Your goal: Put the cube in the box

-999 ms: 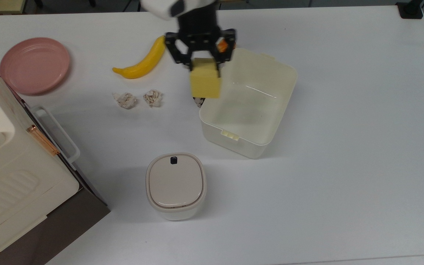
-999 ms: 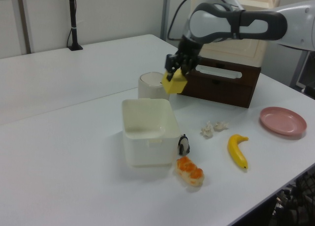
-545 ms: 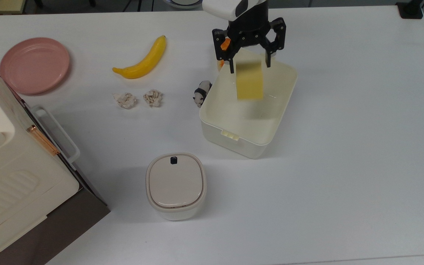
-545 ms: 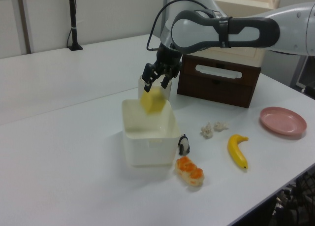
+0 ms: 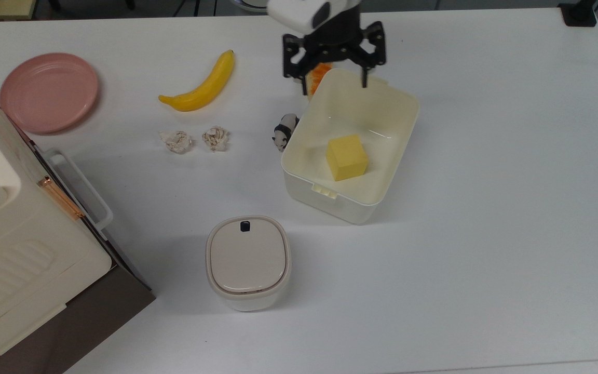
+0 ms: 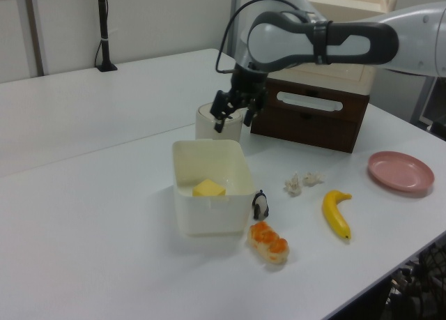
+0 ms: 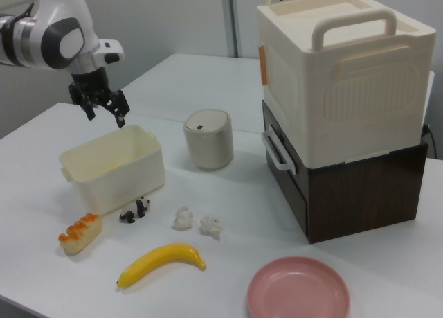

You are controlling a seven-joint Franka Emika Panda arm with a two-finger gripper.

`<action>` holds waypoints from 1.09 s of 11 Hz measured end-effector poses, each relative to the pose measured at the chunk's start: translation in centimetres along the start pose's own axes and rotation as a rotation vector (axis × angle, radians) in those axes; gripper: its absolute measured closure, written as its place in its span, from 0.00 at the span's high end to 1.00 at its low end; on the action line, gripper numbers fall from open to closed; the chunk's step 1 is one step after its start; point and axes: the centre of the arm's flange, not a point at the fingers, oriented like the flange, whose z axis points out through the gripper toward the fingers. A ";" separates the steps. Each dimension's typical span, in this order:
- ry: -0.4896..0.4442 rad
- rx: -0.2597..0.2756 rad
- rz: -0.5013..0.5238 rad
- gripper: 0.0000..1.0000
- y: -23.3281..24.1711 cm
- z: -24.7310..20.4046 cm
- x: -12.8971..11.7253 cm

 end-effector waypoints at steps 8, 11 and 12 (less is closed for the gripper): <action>-0.020 -0.099 0.258 1.00 16.6 -13.8 -3.3; -0.067 -0.097 0.219 1.00 16.9 -13.5 -3.8; -0.068 -0.097 0.213 1.00 16.9 -13.4 -3.8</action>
